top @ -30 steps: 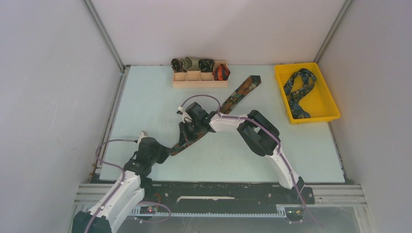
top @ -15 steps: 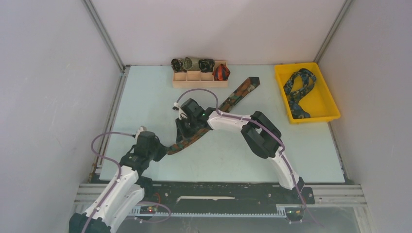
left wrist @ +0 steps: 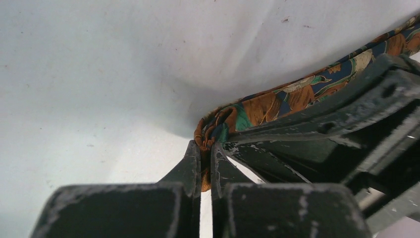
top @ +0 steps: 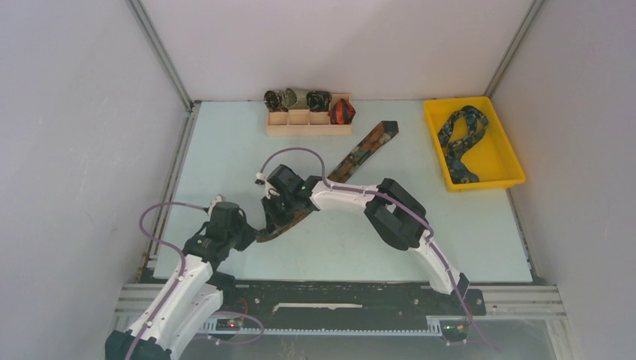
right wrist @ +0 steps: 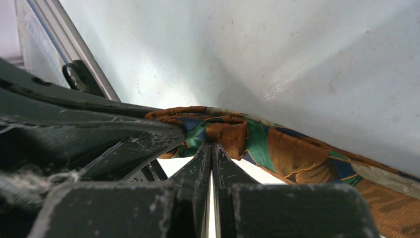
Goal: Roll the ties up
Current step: Roll the tie at the center of the board.
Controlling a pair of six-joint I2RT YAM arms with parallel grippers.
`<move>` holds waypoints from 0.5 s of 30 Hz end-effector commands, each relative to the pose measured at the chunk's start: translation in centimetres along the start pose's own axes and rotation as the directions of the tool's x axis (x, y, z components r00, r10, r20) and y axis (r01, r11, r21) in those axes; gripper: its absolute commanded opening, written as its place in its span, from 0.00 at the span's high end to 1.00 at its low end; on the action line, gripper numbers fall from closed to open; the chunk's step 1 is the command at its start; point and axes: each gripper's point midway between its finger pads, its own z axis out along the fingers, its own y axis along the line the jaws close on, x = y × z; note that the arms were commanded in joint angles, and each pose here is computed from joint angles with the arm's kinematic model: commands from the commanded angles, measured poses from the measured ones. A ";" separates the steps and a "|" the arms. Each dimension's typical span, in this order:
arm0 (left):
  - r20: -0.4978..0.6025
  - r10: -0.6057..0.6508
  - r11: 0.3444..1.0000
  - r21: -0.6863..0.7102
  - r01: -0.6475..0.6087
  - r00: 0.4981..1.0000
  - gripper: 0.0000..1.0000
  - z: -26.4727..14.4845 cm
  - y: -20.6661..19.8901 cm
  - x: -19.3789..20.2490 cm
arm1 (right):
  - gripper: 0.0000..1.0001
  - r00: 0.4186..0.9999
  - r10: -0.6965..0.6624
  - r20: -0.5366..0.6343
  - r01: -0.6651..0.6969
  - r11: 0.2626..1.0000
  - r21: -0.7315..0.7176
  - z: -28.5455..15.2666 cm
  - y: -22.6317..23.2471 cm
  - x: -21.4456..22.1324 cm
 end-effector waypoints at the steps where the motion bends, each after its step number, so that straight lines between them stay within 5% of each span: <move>1: 0.027 0.033 0.999 0.020 -0.033 0.999 1.00 -0.9 -1.1 -1.1 | 0.96 0.999 -0.035 -0.001 0.035 0.999 0.007 1.0 0.4 -0.1; 15: 0.012 0.052 0.998 0.031 -0.052 0.999 1.00 -1.6 -1.9 -1.3 | 0.97 0.999 -0.040 0.026 0.039 0.999 0.021 0.7 0.0 -2.0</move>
